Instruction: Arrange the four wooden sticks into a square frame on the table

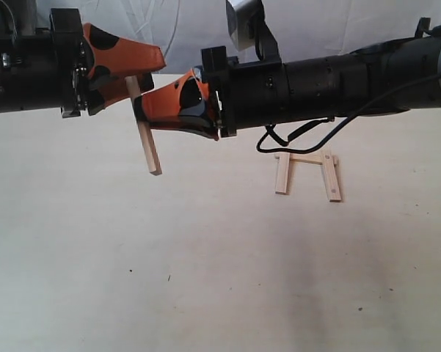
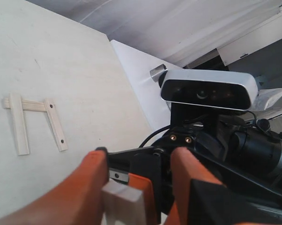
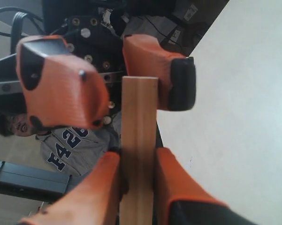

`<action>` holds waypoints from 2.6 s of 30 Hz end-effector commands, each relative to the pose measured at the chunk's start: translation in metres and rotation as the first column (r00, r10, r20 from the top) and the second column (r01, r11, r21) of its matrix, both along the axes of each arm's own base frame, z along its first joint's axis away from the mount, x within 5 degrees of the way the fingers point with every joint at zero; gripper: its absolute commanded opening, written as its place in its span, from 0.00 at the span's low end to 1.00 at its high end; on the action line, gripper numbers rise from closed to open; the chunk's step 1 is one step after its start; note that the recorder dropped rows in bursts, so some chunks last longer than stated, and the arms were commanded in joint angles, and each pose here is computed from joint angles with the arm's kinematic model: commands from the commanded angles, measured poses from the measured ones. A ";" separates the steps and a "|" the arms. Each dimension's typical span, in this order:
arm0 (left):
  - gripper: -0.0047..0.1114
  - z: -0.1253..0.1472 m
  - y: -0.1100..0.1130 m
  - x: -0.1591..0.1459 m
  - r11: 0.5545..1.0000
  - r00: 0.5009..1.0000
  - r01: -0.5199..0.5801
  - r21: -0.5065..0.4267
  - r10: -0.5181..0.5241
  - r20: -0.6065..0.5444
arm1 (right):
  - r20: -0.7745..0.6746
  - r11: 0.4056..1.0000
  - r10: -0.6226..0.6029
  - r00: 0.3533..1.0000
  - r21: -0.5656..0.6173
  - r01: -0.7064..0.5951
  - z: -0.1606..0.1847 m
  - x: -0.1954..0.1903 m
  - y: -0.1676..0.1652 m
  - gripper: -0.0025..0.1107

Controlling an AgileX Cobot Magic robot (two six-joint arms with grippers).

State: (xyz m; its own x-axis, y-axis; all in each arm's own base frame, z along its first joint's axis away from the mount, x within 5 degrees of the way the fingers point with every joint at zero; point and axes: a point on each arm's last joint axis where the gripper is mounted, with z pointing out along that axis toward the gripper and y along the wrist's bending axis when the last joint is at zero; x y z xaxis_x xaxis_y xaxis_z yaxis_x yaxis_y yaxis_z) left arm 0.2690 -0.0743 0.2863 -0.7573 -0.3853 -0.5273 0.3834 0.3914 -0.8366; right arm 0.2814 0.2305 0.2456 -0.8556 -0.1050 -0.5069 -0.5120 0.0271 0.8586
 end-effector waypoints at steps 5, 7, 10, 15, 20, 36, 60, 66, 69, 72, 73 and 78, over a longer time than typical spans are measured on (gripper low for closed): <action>0.13 0.004 -0.001 0.000 1.000 1.000 0.008 -0.016 -0.008 0.015 | 0.008 1.000 -0.028 1.000 0.002 0.028 0.002 0.006 -0.006 0.02; 0.07 0.003 0.000 0.000 1.000 1.000 0.003 -0.012 -0.002 0.014 | 0.008 1.000 -0.028 1.000 0.002 0.028 0.002 0.006 -0.006 0.02; 0.04 0.003 0.000 0.001 1.000 1.000 -0.007 -0.007 0.007 0.012 | 0.008 1.000 -0.028 1.000 0.002 0.028 0.002 0.006 -0.006 0.02; 0.04 0.001 0.003 0.004 0.999 0.999 -0.046 0.017 0.046 0.006 | 0.010 1.000 -0.028 1.000 0.003 0.028 0.003 0.006 -0.006 0.16; 0.04 -0.004 0.007 0.009 0.990 0.992 -0.123 0.064 0.124 -0.010 | 0.020 1.000 -0.017 1.000 -0.009 0.017 0.002 0.005 -0.006 0.66; 0.04 -0.041 0.033 0.013 0.876 0.831 -0.414 0.248 0.475 -0.288 | 0.464 0.755 -0.070 0.883 -0.554 0.351 0.014 -0.026 0.009 0.53; 0.36 -0.040 0.026 0.009 0.911 0.832 -0.388 0.140 0.412 -0.371 | 0.811 0.744 0.076 0.581 -0.434 0.508 -0.023 -0.054 0.089 0.53; 0.36 -0.040 0.026 0.009 0.911 0.842 -0.381 0.156 0.412 -0.349 | 0.568 0.667 0.063 0.821 -0.636 0.389 -0.043 -0.032 0.053 0.52; 0.36 -0.040 0.026 0.009 0.912 0.843 -0.379 0.156 0.410 -0.348 | 0.445 0.616 0.067 0.893 -0.722 0.314 -0.050 -0.021 0.029 0.52; 0.36 -0.040 0.026 0.009 0.912 0.843 -0.380 0.154 0.410 -0.348 | 0.385 0.528 0.076 0.920 -0.798 0.290 -0.066 -0.012 0.013 0.52; 0.36 -0.040 0.026 0.009 0.912 0.842 -0.381 0.153 0.410 -0.349 | 0.378 0.500 0.088 0.922 -0.817 0.288 -0.071 -0.011 0.012 0.52; 0.36 -0.040 0.026 0.009 0.912 0.842 -0.381 0.153 0.410 -0.349 | 0.331 0.420 0.123 0.936 -0.872 0.253 -0.101 -0.007 0.010 0.52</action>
State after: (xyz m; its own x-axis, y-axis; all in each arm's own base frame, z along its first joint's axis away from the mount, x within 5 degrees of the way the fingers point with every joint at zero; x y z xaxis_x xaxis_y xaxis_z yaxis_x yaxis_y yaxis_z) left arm 0.2785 -0.0477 0.2453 -0.6956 -0.6595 -0.2850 -0.1486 0.5201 -0.8410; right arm 0.2707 0.2427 0.1570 -0.6945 -0.5899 -0.4118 -0.6874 0.7132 0.1376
